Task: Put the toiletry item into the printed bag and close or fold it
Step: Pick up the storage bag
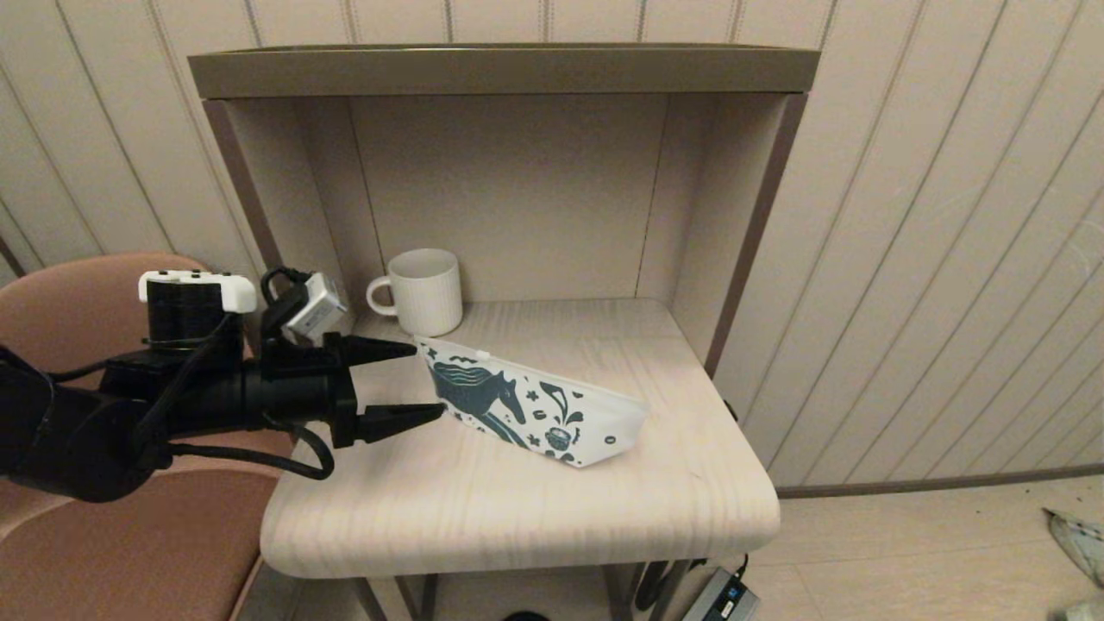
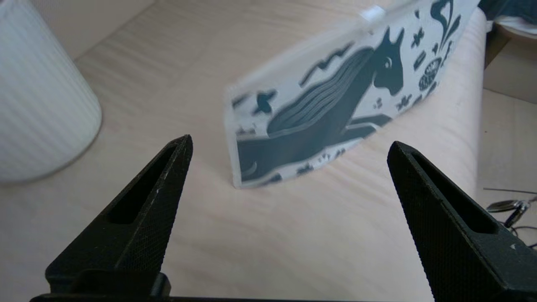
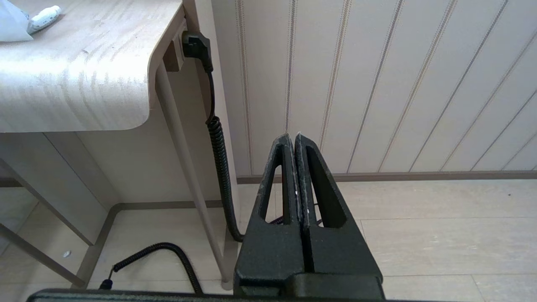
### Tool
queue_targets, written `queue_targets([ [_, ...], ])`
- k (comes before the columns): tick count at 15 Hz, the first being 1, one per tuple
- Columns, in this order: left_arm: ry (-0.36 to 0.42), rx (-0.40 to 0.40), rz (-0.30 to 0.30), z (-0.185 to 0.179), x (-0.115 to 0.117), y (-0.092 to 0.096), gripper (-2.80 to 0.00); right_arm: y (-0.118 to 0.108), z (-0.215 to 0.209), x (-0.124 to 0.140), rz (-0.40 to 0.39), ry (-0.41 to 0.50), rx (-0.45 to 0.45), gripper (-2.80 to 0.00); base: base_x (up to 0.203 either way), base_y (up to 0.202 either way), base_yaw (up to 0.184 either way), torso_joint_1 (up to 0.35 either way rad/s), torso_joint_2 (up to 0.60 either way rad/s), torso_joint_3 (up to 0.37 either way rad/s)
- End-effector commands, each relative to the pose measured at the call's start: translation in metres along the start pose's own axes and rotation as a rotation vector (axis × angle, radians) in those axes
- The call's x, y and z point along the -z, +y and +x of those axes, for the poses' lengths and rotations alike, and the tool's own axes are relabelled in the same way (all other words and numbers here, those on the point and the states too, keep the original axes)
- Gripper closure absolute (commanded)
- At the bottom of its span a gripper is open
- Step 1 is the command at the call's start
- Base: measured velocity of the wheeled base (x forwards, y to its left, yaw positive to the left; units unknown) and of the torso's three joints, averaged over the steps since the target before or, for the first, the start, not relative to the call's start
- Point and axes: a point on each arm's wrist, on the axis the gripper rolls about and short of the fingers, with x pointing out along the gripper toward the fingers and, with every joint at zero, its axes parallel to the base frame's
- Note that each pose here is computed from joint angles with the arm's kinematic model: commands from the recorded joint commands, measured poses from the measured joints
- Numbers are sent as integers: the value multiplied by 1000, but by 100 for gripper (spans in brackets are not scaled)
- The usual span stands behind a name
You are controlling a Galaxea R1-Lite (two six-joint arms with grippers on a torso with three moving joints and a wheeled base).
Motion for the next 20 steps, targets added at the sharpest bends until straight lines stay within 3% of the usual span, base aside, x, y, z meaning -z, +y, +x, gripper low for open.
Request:
queue_targets([
  [1, -13, 27, 7, 6, 0, 6, -280, 0, 0, 0, 0, 0, 0, 0, 0, 0, 0, 0, 0, 0],
  [8, -29, 137, 4, 30, -5, 6, -280, 0, 0, 0, 0, 0, 0, 0, 0, 0, 0, 0, 0, 0],
  [20, -29, 193, 15, 49, -11, -2, -280, 0, 0, 0, 0, 0, 0, 0, 0, 0, 0, 0, 0, 0],
])
